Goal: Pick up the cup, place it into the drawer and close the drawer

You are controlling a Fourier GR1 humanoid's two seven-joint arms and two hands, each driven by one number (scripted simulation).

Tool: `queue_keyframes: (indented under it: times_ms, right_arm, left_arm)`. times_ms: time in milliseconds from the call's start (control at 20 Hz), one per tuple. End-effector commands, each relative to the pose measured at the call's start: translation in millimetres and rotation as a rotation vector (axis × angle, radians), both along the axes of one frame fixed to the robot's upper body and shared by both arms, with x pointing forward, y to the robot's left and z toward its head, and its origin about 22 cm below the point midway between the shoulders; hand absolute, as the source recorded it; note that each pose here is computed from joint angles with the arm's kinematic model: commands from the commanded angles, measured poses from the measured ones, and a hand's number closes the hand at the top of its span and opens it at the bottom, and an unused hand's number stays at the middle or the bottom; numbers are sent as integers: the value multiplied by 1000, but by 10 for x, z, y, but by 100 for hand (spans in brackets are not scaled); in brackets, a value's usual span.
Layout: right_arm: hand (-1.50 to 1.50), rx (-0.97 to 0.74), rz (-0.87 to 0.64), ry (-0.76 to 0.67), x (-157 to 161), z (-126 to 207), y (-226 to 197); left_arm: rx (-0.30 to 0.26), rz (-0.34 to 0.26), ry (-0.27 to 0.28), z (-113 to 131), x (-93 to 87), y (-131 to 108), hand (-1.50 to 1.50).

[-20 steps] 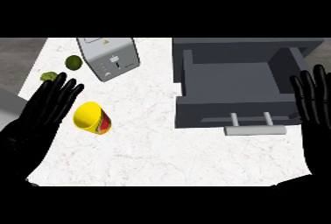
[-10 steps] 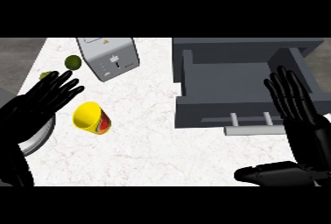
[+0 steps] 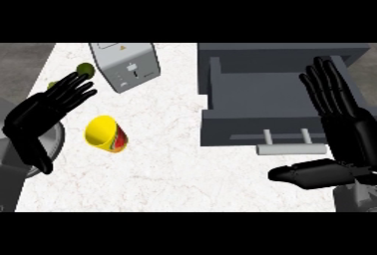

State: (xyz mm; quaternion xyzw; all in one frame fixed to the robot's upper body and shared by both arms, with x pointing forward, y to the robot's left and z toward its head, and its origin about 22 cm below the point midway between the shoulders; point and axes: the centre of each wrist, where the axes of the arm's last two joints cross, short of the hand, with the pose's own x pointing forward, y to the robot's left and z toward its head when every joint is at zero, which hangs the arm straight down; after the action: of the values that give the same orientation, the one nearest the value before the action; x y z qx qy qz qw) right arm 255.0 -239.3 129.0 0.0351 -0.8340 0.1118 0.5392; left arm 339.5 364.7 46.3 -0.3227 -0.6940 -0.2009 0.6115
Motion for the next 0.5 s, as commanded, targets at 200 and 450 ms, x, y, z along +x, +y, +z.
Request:
queue_keyframes:
  times_ms: [200, 450]
  right_arm:
    - [-150, 6, 10, -24, 159, -30, -10]
    - [-150, -3, 12, -34, 90, 47, -99]
  left_arm:
    - [69, 29, 43, -488, 84, -11, -150]
    - [111, 60, 67, -724, -49, 106, -150]
